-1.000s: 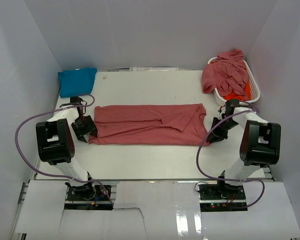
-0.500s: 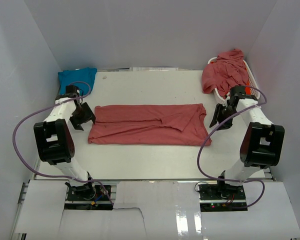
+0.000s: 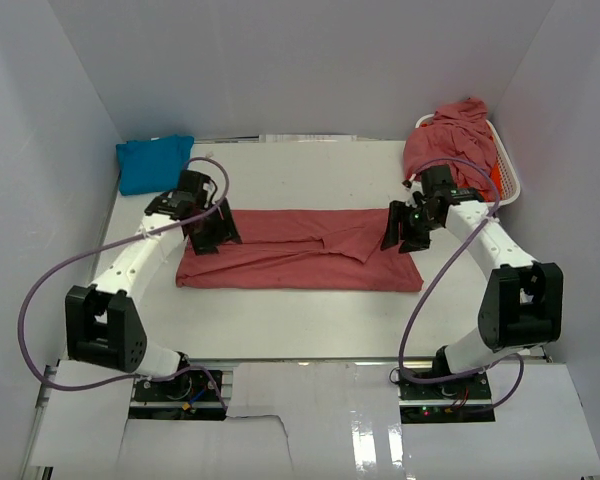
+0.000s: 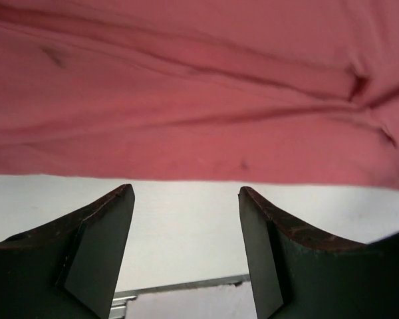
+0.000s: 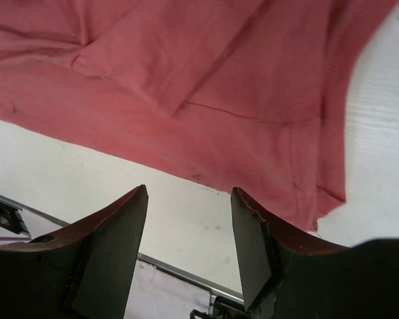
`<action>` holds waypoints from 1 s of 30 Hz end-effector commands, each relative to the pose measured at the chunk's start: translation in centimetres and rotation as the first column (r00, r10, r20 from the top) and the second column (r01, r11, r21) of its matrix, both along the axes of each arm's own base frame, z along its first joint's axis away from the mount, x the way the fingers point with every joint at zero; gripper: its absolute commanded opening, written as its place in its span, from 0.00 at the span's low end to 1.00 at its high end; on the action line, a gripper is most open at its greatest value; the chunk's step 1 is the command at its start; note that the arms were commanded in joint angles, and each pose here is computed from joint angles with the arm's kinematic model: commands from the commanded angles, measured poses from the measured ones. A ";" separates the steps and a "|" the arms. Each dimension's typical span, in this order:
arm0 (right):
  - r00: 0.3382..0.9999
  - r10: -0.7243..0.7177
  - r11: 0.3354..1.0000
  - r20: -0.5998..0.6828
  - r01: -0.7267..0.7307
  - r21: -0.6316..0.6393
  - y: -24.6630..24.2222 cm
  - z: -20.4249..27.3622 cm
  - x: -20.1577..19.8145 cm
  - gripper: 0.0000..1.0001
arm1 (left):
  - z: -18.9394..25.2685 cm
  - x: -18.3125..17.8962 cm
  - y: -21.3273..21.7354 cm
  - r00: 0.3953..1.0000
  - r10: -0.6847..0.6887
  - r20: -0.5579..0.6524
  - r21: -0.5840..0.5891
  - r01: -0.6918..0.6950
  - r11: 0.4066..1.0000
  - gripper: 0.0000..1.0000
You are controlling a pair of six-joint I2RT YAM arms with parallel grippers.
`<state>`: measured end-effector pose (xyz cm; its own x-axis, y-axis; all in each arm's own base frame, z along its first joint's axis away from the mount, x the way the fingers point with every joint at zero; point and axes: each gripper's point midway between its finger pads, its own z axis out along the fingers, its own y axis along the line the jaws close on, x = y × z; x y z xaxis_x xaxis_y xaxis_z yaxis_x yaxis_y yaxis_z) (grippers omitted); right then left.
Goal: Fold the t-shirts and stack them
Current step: Fold the other side of the tshirt into a rectangle
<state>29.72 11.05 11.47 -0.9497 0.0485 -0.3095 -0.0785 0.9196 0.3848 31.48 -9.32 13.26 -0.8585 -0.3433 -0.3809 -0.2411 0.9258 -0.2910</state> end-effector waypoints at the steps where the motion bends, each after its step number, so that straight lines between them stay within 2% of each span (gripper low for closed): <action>1: 0.981 0.098 0.995 0.167 -0.093 -0.038 1.6 1.9 1.5 0.60 | 2.5 -1.5 -5.7 0.994 -0.053 0.098 -0.152 0.068 0.986 0.75; 6: 0.943 0.195 0.978 0.270 -0.165 -0.129 1.7 1.6 2.4 0.61 | 1.6 -3.0 -10.3 0.976 -0.194 0.099 -0.117 0.205 0.972 0.76; 11: 0.919 0.281 0.943 0.277 -0.210 -0.259 3.0 0.1 2.2 0.60 | -0.2 -4.5 -14.4 0.950 -0.303 0.072 -0.107 0.309 0.945 0.76; 13: 0.905 0.328 0.916 0.272 -0.235 -0.324 3.7 -0.7 1.3 0.59 | -1.0 -4.9 -15.5 0.949 -0.309 0.055 -0.151 0.314 0.937 0.76; 19: 0.874 0.398 0.883 0.279 -0.282 -0.376 5.5 -2.3 -0.1 0.58 | -2.7 -5.2 -17.7 0.965 -0.260 0.014 -0.289 0.253 0.923 0.77; 25: 0.867 0.390 0.877 0.311 -0.247 -0.413 5.4 -3.4 0.5 0.56 | -4.4 -4.6 -18.7 0.970 -0.239 -0.029 -0.328 0.217 0.920 0.77; 30: 0.855 0.397 0.871 0.333 -0.236 -0.431 5.9 -3.7 1.4 0.54 | -4.1 -3.2 -18.7 0.979 -0.199 -0.044 -0.380 0.168 0.909 0.77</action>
